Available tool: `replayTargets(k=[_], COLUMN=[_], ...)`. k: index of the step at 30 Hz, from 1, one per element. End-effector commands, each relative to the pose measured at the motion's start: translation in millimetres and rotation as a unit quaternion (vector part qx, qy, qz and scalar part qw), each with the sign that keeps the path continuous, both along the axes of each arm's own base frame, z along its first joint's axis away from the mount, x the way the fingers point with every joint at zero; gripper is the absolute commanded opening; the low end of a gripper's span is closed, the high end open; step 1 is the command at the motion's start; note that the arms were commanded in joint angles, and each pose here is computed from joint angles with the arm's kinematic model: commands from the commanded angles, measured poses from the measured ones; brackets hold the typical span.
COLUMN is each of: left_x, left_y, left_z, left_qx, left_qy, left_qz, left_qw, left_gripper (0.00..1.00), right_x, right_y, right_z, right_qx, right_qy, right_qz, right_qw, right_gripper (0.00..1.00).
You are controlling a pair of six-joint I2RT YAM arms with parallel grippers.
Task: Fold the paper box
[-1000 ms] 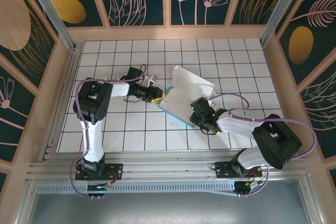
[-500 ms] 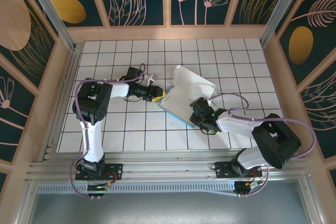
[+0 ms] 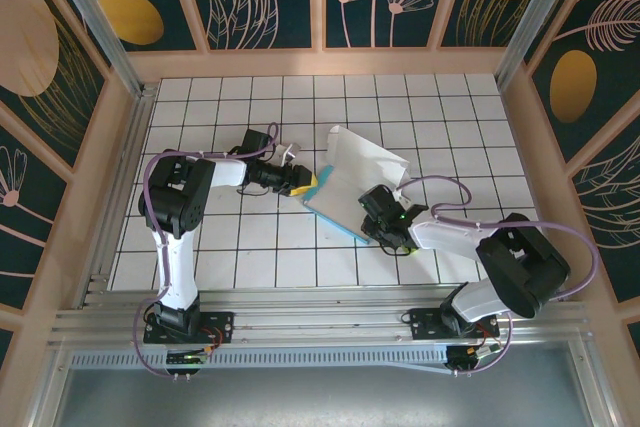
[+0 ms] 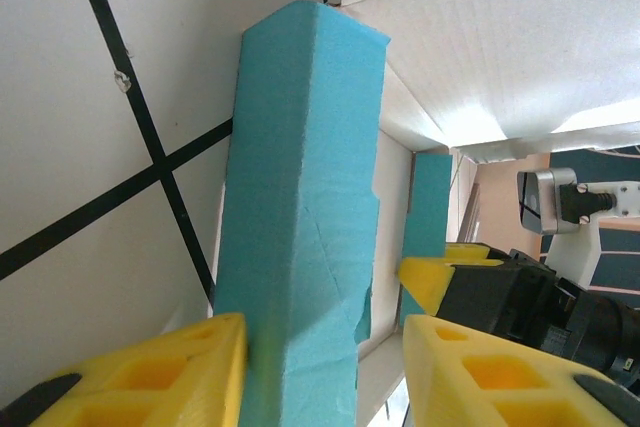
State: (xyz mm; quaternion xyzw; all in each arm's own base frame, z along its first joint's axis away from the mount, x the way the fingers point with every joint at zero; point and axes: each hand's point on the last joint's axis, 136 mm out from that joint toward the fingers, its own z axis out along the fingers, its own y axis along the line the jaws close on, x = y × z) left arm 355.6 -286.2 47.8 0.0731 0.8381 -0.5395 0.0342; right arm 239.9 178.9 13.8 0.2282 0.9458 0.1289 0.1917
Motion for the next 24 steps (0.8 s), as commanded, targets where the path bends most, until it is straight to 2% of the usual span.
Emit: replayTargets(k=[1,10,16,24], left_x=[-6.1,-6.2,-7.4,0.5], left_y=[-3.2,-2.0,-7.7,0.5], left_z=[10.2,-15.9,-22.8,-41.9], left_qx=[-0.01,0.083,0.106,0.204], left_qy=[-0.013,-0.03,-0.036,-0.066], left_qz=[-0.016,-0.023,-0.027,-0.016], left_qw=[1.0,0.996,0.993,0.977], left_gripper=[0.43,0.38,0.33,0.26], right_x=[5.3,5.3,5.0,5.9], right_y=[3.5,6.0,6.4,8.8], right_z=[-12.5,-12.2,-12.4,-12.4], right_qx=[-0.008,-0.009,-0.01,-0.009], right_qy=[-0.003,-0.003,-0.003,-0.004], right_qz=[0.002,0.007,0.009,0.014], right_qw=[1.0,1.0,1.0,1.0], right_gripper=[0.32,0.32,0.32,0.32])
